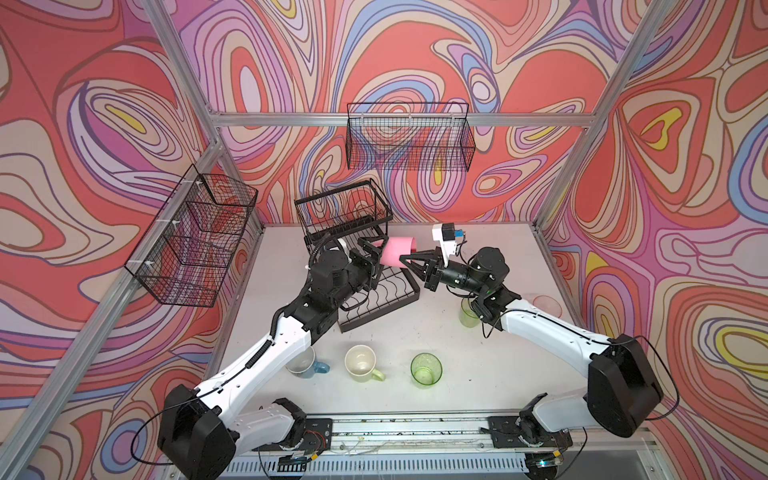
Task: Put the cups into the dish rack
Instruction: 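Grasp the pink cup's base with the left gripper while the right gripper releases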
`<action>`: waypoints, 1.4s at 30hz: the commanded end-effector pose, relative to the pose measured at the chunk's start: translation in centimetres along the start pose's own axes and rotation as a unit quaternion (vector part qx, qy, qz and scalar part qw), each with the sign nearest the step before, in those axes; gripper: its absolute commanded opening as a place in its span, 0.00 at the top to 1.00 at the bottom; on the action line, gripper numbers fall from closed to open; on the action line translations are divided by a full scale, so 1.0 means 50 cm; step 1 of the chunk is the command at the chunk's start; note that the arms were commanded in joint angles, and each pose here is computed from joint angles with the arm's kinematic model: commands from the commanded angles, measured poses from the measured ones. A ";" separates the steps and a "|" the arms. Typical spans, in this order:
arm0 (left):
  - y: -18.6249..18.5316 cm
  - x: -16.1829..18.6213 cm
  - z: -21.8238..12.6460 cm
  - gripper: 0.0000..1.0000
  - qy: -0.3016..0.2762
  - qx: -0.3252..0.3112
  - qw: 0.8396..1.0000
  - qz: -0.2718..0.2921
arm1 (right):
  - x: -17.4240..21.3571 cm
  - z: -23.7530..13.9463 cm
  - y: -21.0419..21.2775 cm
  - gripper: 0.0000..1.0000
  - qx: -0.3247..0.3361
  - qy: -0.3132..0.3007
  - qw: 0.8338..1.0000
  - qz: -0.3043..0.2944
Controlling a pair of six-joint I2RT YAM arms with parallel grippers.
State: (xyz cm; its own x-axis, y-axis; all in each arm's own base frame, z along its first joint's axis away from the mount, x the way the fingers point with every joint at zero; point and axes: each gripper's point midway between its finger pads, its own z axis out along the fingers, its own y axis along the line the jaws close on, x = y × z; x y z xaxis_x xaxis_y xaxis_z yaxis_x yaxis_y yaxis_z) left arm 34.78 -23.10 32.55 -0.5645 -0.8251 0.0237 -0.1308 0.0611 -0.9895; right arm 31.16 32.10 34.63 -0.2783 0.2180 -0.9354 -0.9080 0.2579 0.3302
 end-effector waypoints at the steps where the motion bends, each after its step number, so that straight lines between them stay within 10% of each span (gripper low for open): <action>1: 0.000 -0.007 0.006 0.07 -0.021 0.007 0.999 -0.038 | 0.017 0.006 0.003 1.00 -0.010 0.003 1.000 -0.008; 42: 0.000 -0.003 0.056 0.23 -0.070 0.028 0.995 -0.068 | 0.069 0.016 0.009 0.97 0.029 0.040 0.998 -0.040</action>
State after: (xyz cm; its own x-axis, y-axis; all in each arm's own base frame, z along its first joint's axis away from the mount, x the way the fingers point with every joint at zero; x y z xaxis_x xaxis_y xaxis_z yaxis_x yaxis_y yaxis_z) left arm 37.13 -25.03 30.47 -0.4424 -0.8832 0.1559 -0.2157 -0.0640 -0.9744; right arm 30.39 33.81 32.59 -0.1949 0.1419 -0.9705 -0.9207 0.3146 0.2309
